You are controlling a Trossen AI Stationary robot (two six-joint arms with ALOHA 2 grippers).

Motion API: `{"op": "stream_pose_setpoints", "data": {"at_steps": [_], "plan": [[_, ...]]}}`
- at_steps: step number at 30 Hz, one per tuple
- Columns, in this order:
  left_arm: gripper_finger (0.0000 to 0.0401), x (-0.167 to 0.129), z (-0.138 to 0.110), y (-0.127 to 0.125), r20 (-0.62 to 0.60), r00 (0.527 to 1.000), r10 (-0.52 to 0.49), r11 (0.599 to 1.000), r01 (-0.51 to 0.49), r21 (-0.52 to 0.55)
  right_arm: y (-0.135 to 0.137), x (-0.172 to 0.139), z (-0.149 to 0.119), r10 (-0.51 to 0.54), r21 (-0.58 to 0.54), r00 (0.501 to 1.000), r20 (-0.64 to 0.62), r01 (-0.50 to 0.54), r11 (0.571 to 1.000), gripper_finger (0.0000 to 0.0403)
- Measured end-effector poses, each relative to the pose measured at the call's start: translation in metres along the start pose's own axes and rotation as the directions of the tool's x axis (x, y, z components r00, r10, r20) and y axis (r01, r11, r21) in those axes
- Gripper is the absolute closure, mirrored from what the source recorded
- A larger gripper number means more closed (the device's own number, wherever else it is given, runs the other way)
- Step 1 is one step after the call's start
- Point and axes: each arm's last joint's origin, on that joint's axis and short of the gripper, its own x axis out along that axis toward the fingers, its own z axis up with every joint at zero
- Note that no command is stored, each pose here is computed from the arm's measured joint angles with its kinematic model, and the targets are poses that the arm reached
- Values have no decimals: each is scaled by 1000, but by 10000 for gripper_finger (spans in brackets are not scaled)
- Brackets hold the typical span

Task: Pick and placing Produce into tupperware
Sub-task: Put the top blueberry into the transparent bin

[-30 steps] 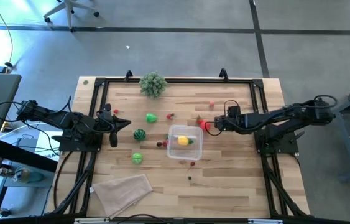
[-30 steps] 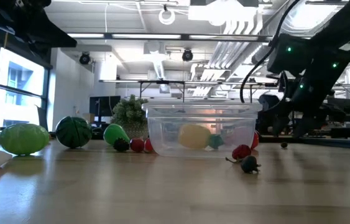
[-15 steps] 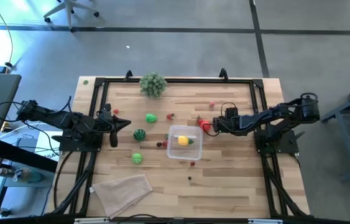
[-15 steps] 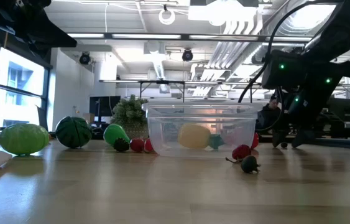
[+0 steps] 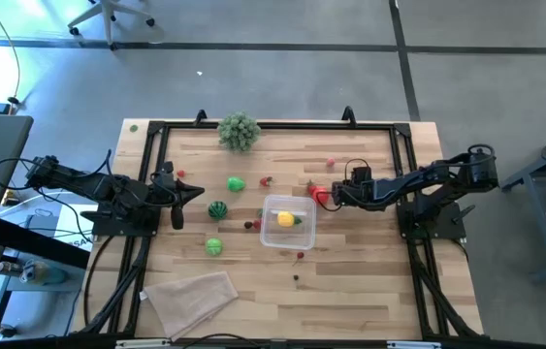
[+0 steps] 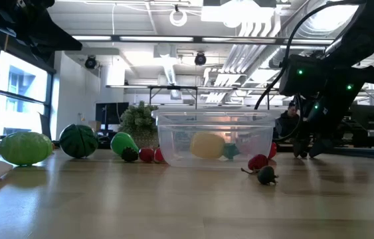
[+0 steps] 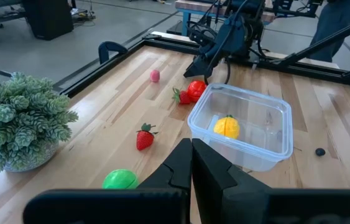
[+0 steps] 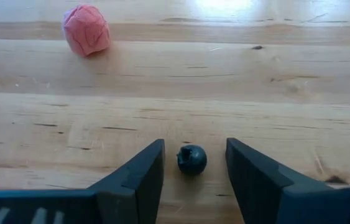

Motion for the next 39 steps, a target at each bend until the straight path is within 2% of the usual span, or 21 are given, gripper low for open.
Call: {"op": "stream_pose_setpoints", "data": {"at_steps": [5,19,30,39], "plan": [[400,0,0,0,0,1000,0,1000,0,0,0,0,0,5,-20,1000,-4,-5,1000,258],[400,0,0,0,0,1000,0,1000,0,0,2,0,0,21,-68,1000,-12,-22,997,261],[400,0,0,0,0,1000,0,1000,0,0,3,0,0,27,-68,1000,-15,-28,997,309],[400,0,0,0,0,1000,0,1000,0,0,3,0,0,28,-68,1000,-15,-29,997,329]]}}
